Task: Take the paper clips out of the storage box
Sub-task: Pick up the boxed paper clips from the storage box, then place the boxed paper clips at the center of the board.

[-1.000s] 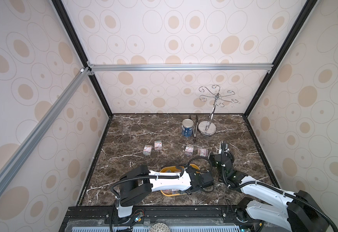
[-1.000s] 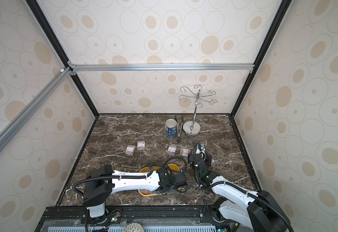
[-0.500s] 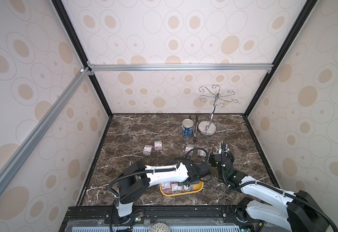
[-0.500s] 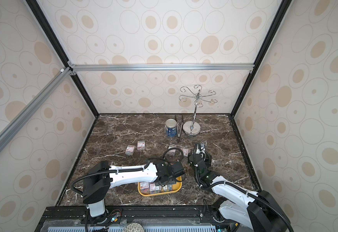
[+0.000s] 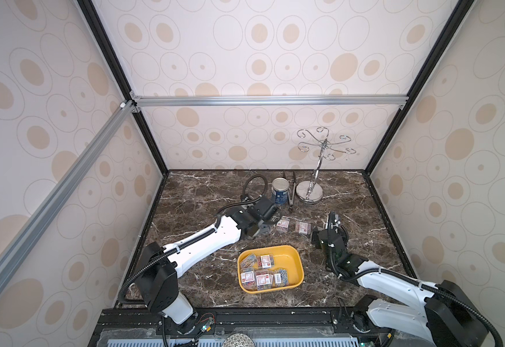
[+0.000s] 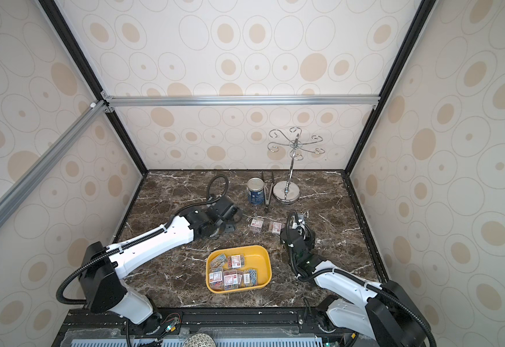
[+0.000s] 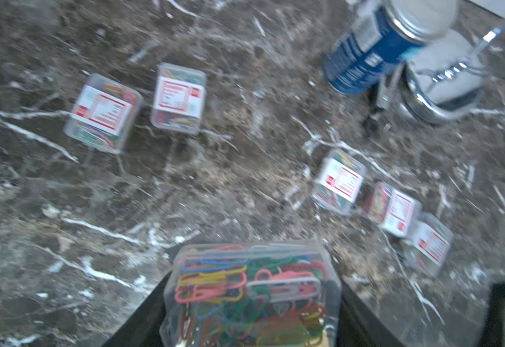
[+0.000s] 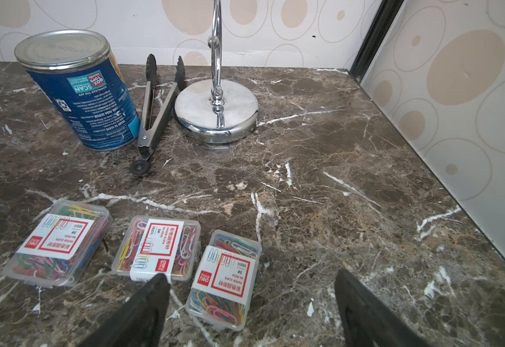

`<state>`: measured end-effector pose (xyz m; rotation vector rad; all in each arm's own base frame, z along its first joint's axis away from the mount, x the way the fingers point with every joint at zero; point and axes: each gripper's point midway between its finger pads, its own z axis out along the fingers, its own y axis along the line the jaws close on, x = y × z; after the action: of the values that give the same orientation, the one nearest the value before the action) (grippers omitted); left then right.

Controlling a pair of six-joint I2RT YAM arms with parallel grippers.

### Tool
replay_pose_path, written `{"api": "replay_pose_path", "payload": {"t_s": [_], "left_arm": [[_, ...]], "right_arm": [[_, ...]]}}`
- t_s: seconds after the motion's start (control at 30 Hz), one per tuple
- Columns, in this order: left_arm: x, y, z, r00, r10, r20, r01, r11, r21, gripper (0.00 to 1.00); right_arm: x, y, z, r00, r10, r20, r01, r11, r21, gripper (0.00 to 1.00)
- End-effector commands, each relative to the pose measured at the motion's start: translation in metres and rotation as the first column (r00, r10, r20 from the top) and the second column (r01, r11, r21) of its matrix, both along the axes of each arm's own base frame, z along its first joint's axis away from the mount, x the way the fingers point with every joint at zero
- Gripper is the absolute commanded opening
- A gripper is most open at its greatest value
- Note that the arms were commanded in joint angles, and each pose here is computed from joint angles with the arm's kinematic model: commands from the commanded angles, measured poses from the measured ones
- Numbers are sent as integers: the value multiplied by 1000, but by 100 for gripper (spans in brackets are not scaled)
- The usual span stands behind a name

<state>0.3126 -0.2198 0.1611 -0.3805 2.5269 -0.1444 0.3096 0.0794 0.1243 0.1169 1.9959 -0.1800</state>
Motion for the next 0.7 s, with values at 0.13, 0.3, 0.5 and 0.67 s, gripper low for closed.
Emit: {"api": "replay_pose_path", "payload": {"t_s": [0.13,0.3,0.5,0.67], "left_arm": [[47,-11,-24,995,-100,26,99,995,27,67],[66,-2,-51,998,-64,-23,66,994,88,68],[83,-9,-90,991,-85,-100,95,990,106,68],[91,-10,-116,984,-88,-157,107,987,120,68]], "right_arm": [[9,-2,4,999,-45,1,45,999,-24,87],[13,1,3,999,-42,-6,42,999,-33,87],[13,1,3,999,-40,-10,40,999,-36,87],[14,2,2,999,-41,-15,40,998,-39,87]]}}
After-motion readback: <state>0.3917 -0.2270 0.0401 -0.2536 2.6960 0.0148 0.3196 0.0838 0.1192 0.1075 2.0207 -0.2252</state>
